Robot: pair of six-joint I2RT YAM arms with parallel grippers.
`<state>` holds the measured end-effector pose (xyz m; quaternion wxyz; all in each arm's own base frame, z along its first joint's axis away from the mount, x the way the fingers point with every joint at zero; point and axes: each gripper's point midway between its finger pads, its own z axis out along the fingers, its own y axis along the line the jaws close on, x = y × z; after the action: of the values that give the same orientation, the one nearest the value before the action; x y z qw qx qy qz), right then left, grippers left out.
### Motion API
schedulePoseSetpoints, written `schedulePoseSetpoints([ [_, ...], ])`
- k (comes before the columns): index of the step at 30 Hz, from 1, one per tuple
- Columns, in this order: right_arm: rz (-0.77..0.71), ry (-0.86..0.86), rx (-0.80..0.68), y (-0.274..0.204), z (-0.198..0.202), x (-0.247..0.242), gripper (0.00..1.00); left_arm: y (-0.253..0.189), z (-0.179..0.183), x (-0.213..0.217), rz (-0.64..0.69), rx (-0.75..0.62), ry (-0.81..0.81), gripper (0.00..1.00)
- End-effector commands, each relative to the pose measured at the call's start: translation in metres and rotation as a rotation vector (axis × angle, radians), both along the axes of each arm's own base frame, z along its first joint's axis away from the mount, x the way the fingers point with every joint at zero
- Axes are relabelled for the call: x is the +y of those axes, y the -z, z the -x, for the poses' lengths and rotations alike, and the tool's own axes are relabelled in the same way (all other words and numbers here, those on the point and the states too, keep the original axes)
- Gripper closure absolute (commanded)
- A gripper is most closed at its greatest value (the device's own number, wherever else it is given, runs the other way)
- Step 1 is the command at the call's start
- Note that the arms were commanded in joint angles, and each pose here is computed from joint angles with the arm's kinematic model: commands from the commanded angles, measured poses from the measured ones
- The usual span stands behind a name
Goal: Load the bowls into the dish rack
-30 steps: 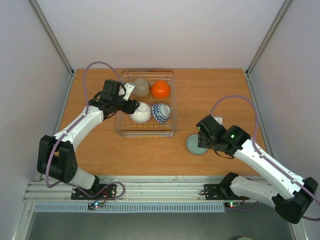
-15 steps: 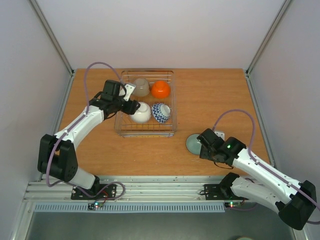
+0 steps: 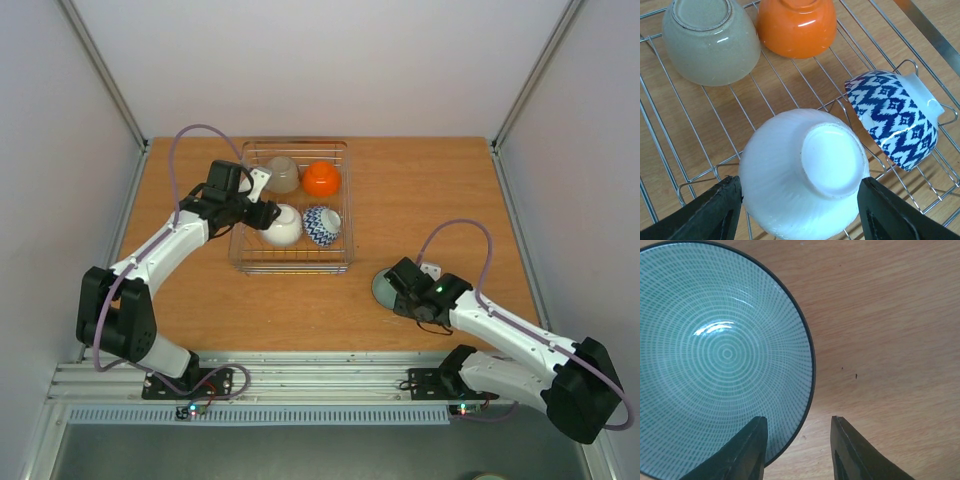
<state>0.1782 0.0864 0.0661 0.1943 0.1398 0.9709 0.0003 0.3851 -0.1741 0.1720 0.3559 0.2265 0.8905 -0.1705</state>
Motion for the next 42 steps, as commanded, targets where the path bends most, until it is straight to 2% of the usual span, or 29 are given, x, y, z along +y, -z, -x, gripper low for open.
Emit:
schedulePoseSetpoints([
  [1, -0.004, 0.031, -0.027, 0.003, -0.006, -0.001, 0.65, -0.013, -0.006, -0.005, 0.019, -0.032, 0.009, 0.36],
  [5, -0.004, 0.029, -0.026, 0.003, -0.005, -0.002, 0.76, -0.014, -0.006, -0.004, 0.019, -0.035, 0.006, 0.36],
  [9, 0.003, 0.018, -0.037, -0.003, -0.006, -0.003, 0.98, -0.015, -0.006, -0.005, 0.020, -0.036, 0.007, 0.36],
  [14, 0.067, -0.009, -0.060, -0.021, -0.010, -0.011, 0.99, -0.016, -0.005, -0.005, 0.019, -0.032, 0.012, 0.36],
  [18, 0.110, -0.054, -0.164, -0.061, -0.026, -0.014, 0.99, -0.026, 0.003, -0.013, 0.045, -0.028, 0.051, 0.37],
  [21, 0.105, -0.101, -0.273, -0.105, -0.046, -0.005, 0.99, -0.037, 0.020, -0.032, 0.059, -0.021, 0.137, 0.35],
  [27, 0.093, -0.227, -0.454, -0.178, -0.099, 0.037, 0.99, -0.052, 0.059, -0.077, 0.034, -0.048, 0.327, 0.25],
  [35, 0.056, -0.350, -0.510, -0.199, -0.157, 0.100, 0.99, -0.069, 0.084, -0.096, 0.090, -0.042, 0.422, 0.18],
  [42, 0.005, -0.413, -0.524, -0.205, -0.174, 0.136, 0.99, -0.067, 0.081, -0.094, 0.081, -0.059, 0.408, 0.19],
])
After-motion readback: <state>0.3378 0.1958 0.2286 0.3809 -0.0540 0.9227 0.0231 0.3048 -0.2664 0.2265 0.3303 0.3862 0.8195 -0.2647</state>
